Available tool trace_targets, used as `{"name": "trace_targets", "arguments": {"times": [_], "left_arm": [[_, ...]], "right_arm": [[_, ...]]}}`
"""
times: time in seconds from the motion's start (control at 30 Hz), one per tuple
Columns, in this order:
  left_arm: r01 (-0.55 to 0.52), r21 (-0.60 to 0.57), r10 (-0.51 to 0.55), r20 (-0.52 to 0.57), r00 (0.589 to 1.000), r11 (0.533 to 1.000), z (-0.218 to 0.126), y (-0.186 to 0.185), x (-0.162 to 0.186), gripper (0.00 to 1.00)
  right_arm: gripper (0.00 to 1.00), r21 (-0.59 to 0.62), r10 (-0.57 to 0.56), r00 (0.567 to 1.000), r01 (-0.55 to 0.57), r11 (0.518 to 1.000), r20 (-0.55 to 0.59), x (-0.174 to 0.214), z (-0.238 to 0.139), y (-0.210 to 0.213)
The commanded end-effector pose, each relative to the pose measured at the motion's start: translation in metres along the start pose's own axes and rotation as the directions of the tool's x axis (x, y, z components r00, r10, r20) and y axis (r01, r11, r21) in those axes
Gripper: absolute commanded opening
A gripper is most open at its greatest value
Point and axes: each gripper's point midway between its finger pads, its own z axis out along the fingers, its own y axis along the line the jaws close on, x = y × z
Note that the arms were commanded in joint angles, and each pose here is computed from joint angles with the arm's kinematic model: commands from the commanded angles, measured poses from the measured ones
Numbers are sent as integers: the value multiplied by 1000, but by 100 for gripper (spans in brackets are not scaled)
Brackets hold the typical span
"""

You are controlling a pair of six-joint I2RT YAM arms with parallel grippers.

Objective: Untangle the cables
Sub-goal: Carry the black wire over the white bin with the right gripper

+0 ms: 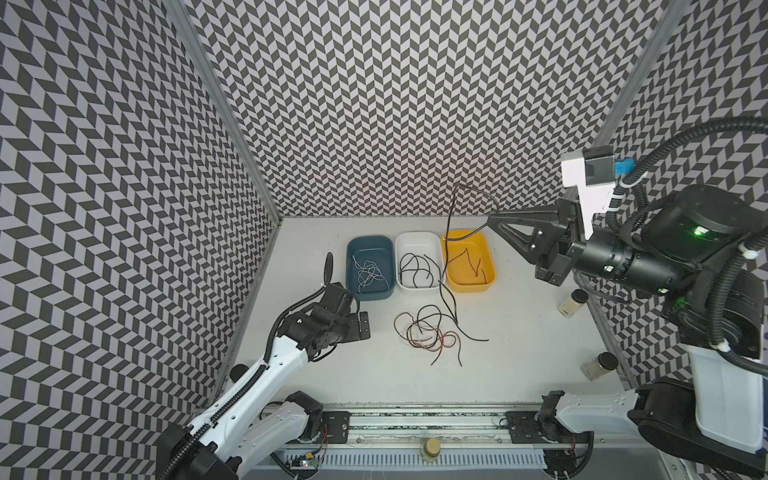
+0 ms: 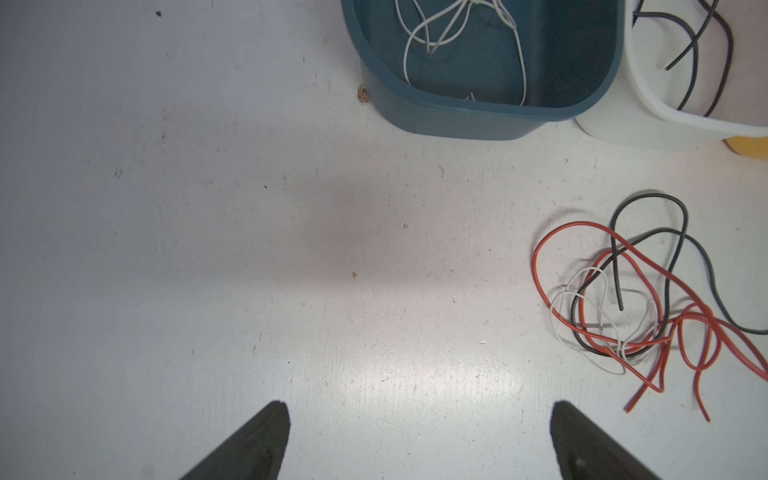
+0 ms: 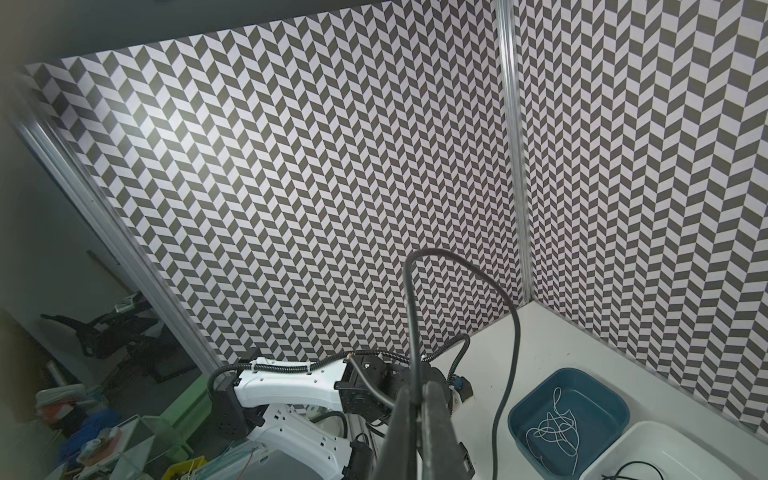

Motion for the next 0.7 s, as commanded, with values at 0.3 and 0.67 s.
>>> {"name": "trace_targets", "arguments": {"times": [0.3,0.67], "left_arm": [[-43,-28,47,158,986,999,-28,8,-36,100],[-29,-151,58,189,980,988,-25,35,-38,100]], "right_arm": [[0,55,21,996,-16,998,-84,62,8,-26],[0,143,33,980,-5,990,-198,123,34,-64]]}}
